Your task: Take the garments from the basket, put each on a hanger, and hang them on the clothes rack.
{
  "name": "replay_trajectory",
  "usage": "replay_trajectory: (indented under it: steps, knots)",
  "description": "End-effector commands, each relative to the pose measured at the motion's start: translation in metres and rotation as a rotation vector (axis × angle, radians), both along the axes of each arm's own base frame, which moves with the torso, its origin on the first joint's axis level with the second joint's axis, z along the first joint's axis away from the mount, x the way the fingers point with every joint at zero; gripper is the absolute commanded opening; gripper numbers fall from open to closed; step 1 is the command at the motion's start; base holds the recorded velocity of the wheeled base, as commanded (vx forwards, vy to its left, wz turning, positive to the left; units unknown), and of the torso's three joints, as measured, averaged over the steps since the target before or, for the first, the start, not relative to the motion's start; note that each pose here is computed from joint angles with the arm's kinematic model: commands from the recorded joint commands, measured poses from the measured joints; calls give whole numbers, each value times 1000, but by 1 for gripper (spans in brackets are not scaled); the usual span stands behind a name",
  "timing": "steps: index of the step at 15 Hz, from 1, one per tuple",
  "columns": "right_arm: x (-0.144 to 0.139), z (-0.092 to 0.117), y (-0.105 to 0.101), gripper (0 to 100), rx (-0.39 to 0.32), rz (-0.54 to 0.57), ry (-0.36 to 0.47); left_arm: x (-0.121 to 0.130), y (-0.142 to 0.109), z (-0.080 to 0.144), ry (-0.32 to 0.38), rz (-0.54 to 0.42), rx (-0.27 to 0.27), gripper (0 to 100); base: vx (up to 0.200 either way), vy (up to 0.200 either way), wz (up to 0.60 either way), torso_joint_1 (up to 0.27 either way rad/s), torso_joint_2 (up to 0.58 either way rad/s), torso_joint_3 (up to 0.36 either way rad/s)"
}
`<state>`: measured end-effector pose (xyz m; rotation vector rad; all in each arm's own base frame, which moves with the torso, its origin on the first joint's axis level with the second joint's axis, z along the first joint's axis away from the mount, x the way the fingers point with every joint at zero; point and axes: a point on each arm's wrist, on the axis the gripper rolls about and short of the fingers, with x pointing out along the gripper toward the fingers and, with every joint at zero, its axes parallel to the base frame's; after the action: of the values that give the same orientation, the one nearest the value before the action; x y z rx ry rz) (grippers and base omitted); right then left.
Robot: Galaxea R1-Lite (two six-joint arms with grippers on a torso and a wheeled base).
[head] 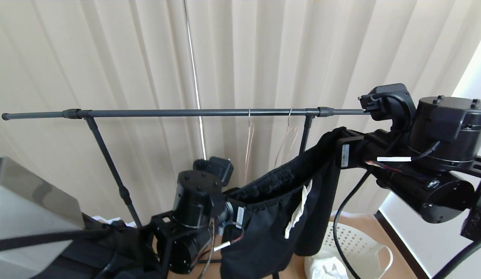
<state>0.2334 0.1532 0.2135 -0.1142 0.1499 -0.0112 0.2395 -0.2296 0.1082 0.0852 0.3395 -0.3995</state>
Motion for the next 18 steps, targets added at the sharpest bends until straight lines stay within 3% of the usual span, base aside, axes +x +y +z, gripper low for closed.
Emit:
replay_trajectory:
  steps: [1,2,4,7,13,16,18]
  knots:
    - [-16,43,-14,0,27,22,22,17,18,43,-74,71,-58,0,0,0,0,0,0,0]
    - [-21,45,-16,0,49,34,65,22,21,48,-64,88,-48,0,0,0,0,0,0,0]
    - [-27,40,-21,0,28,121,204,37,25,62,-34,122,-22,0,0,0,0,0,0,0]
    - [-29,32,-25,0,-14,144,309,51,27,85,19,84,-24,0,0,0,0,0,0,0]
    - [-28,17,-26,0,-46,130,359,30,36,112,258,-124,7,0,0,0,0,0,0,0]
    - [-22,13,-22,0,-48,130,367,33,43,110,277,-114,9,0,0,0,0,0,0,0]
    - [-14,15,-31,0,-35,88,363,40,54,109,281,-65,8,0,0,0,0,0,0,0]
